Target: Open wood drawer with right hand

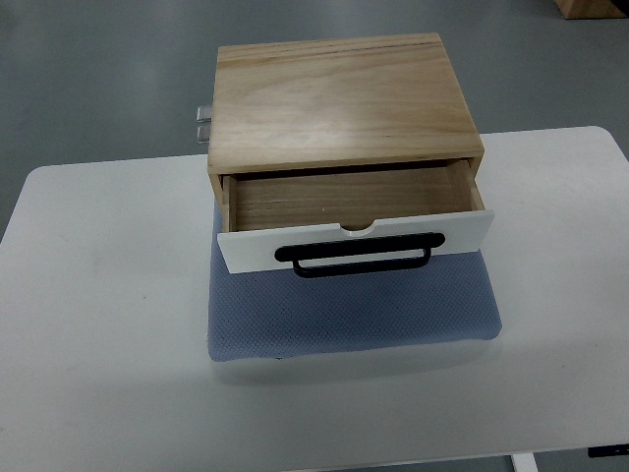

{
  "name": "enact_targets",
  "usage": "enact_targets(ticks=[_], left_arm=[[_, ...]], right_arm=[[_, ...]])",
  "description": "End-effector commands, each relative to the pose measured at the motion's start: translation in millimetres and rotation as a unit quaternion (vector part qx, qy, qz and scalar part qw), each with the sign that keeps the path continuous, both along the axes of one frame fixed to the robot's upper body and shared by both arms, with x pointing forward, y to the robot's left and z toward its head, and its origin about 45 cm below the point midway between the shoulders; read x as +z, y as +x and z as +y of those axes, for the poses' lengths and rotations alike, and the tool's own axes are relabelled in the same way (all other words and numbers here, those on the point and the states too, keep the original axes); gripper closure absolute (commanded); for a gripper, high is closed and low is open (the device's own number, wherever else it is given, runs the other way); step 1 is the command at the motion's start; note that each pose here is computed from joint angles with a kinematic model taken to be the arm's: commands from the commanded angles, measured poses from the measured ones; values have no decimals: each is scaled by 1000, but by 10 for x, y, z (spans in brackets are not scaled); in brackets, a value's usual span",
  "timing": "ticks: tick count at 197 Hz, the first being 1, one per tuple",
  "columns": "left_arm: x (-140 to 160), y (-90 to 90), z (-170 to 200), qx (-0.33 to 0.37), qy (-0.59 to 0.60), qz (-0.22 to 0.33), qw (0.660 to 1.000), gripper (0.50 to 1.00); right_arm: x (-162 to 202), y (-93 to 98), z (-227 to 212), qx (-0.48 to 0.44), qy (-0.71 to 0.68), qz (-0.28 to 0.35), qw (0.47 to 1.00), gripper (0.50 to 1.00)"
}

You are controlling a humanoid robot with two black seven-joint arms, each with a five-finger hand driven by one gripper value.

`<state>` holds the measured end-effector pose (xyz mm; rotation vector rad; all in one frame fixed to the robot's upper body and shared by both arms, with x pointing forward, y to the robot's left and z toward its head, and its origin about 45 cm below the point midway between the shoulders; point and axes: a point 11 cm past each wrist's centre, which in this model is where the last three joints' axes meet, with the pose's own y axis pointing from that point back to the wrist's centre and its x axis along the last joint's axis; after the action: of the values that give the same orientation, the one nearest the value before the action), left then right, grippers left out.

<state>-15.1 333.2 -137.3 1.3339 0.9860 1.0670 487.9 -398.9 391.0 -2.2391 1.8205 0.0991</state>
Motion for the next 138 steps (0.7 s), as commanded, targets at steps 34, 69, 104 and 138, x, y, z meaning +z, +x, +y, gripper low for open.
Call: enact_targets(ticks=[34,69,104,138], left_arm=[[0,1,0,0,0,0,1000,500],[0,1,0,0,0,0,1000,500],[0,1,0,0,0,0,1000,500],[0,1,0,0,0,0,1000,500]], right_arm=[[-590,-96,-153,-45,54,-6,998,548],[-965,-154,-95,-42,67,28,996,548],[-1206,-210,-25,-42,89,47,994,548],[-1405,-267,38,-40,98,65,992,546]])
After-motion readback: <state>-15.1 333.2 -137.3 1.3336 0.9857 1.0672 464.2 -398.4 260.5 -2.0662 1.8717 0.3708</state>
